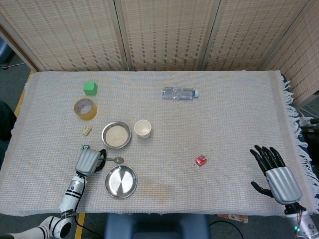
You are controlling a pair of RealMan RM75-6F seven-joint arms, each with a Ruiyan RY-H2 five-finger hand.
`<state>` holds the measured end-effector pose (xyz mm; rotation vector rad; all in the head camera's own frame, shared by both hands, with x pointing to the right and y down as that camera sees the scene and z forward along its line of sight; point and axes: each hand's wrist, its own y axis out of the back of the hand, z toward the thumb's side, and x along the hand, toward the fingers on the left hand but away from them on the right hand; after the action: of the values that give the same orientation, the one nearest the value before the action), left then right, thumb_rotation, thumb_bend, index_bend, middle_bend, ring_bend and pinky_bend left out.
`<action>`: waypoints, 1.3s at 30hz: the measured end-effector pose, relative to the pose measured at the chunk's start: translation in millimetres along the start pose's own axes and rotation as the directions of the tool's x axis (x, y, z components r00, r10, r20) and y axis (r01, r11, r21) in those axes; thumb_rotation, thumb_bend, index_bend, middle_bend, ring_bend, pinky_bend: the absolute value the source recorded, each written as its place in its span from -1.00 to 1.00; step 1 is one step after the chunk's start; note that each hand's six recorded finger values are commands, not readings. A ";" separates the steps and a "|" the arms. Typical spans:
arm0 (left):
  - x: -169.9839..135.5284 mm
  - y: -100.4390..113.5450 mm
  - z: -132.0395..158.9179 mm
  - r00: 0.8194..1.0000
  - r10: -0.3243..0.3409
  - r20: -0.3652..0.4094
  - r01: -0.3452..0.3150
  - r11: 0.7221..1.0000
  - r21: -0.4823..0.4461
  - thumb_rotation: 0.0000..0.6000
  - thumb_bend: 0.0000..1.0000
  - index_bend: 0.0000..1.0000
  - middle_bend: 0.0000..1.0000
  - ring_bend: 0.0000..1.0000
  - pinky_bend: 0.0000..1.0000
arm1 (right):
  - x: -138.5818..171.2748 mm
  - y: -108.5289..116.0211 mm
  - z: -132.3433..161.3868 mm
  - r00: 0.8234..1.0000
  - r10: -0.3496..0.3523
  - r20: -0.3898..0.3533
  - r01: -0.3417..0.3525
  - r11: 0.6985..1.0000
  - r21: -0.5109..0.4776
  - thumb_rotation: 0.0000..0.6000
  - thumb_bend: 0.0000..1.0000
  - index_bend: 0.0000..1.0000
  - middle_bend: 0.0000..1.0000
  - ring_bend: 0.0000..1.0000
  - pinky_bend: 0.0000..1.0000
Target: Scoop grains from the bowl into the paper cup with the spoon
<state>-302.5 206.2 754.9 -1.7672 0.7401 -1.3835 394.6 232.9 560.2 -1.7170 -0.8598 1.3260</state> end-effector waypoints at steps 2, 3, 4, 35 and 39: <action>0.0 -0.6 -0.8 1.000 -0.003 -0.003 0.003 1.000 0.002 1.00 -0.24 0.02 1.00 1.00 1.00 | 0.1 -0.2 0.1 1.000 0.001 0.001 -0.001 1.000 0.001 1.00 -0.81 -1.00 -1.00 -1.00 -1.00; 0.1 -0.8 -1.1 1.000 -0.004 -0.004 0.004 1.000 0.003 1.00 -0.24 0.02 1.00 1.00 1.00 | 0.1 -0.3 0.0 1.000 0.002 0.001 -0.002 1.000 0.001 1.00 -0.81 -1.00 -1.00 -1.00 -1.00; 0.1 -1.0 -1.4 1.000 -0.005 -0.005 0.005 1.000 0.002 1.00 -0.24 0.02 1.00 1.00 1.00 | 0.1 -0.4 0.0 1.000 0.003 0.002 -0.003 1.000 0.001 1.00 -0.81 -1.00 -1.00 -1.00 -1.00; 0.0 0.2 -9.1 0.999 -0.047 -0.024 0.046 0.999 -0.021 1.00 -0.24 0.35 1.00 1.00 1.00 | 0.1 -3.4 2.0 1.000 0.016 -0.002 -0.016 1.000 0.007 1.00 -0.81 -1.00 -1.00 -1.00 -1.00; -0.5 0.1 -10.2 0.998 -0.057 -0.026 0.057 0.998 -0.023 1.00 -0.24 0.43 1.00 1.00 1.00 | 0.6 -2.5 2.3 1.000 0.012 -0.003 -0.012 1.000 0.007 1.00 -0.81 -1.00 -1.00 -1.00 -1.00</action>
<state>-312.5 204.4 755.9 -1.8030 0.7268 -1.4444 392.4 235.0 561.9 -1.7213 -0.8435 1.3322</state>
